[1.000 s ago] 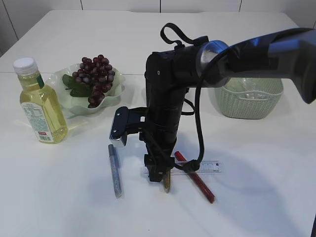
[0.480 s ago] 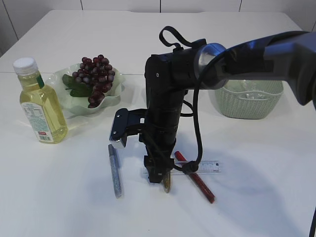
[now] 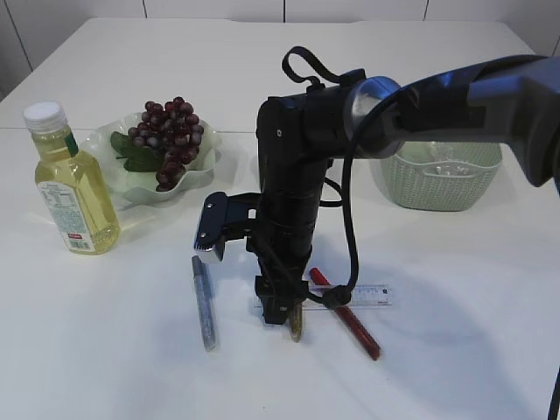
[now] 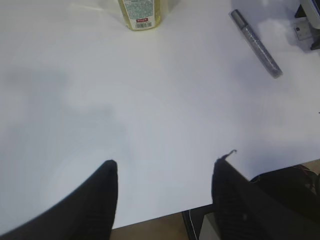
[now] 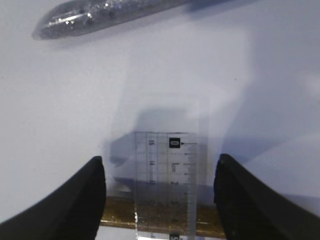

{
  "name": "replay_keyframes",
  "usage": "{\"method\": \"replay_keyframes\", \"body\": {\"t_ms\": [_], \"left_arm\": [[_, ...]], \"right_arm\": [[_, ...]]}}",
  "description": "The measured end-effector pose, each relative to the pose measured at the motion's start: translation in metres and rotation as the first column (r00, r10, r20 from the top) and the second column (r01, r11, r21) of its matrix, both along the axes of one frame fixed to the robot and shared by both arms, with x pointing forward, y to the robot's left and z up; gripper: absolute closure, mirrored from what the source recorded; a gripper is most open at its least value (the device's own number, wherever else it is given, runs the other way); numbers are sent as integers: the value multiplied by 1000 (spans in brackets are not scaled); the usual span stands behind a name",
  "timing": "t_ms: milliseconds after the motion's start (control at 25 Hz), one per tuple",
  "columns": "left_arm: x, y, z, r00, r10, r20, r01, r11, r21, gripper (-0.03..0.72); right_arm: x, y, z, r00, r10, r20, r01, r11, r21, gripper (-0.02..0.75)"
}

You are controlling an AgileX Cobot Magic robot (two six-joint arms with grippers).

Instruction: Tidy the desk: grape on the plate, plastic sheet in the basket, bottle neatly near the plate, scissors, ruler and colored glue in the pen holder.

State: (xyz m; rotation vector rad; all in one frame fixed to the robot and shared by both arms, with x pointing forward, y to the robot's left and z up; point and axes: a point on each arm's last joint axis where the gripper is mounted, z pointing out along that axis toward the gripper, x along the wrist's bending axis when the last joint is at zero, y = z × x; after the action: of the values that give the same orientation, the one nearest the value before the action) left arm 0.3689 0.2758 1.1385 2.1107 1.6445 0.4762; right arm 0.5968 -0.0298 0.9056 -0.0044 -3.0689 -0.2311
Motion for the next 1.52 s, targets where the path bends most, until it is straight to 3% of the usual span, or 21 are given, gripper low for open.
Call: {"method": "replay_keyframes", "body": {"t_ms": [1520], "left_arm": [[0,0,0,1000,0,0,0,1000,1,254]], "right_arm": [[0,0,0,1000,-2,0,2,1000,0,209]]}}
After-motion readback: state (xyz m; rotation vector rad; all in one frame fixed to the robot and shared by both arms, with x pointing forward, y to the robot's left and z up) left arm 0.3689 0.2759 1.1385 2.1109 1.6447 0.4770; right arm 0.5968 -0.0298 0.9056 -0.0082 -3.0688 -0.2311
